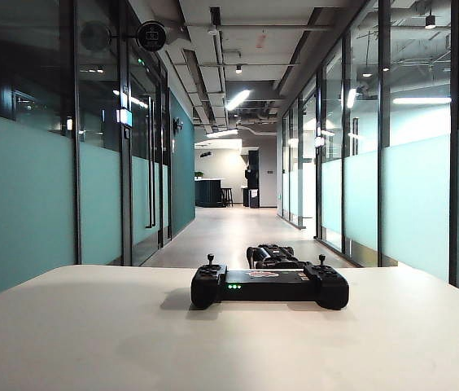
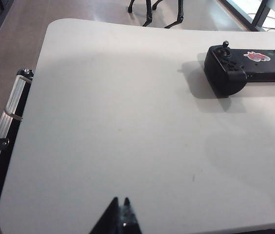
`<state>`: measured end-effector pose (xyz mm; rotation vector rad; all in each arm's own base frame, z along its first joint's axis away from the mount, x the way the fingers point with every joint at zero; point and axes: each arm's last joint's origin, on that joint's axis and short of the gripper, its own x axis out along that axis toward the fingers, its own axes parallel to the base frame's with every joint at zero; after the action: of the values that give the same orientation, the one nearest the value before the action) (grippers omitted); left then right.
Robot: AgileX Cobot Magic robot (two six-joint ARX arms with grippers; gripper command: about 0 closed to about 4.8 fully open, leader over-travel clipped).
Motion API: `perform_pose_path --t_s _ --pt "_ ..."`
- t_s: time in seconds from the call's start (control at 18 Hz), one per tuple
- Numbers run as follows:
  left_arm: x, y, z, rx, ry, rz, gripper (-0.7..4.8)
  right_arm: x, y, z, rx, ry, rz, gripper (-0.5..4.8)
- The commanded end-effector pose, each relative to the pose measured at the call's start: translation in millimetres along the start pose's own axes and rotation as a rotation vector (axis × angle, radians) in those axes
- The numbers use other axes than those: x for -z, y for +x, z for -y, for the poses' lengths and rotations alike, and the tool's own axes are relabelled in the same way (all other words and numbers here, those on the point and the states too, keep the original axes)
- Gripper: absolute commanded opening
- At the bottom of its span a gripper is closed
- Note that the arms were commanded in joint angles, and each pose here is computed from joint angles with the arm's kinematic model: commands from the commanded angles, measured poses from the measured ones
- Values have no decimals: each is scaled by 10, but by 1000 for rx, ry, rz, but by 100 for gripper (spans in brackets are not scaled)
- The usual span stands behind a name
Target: Push the left joystick on the remote control sitting on the white table backward to make the robot dog back up in a straight line until it returns close to you.
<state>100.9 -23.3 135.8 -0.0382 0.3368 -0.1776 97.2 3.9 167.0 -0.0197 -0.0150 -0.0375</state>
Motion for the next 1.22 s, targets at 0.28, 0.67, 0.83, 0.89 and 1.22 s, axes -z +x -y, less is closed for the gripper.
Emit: perform_pose_path --t_s 0.28,0.67,0.83,0.89,1.22 --pt "-308 -172 -116 -86 69 377 -6 20 4 -1 0 -2 3 -5" --pt "-297 -180 -186 -109 80 364 -5 21 4 -1 0 -2 2 -5" --pt "-296 -180 -187 -98 17 366 -5 21 4 -1 0 -2 2 -5" --pt "-295 -179 -187 -98 17 365 -5 20 4 -1 0 -2 2 -5" --pt "-295 -180 -187 -98 17 365 -5 21 4 -1 0 -2 2 -5"
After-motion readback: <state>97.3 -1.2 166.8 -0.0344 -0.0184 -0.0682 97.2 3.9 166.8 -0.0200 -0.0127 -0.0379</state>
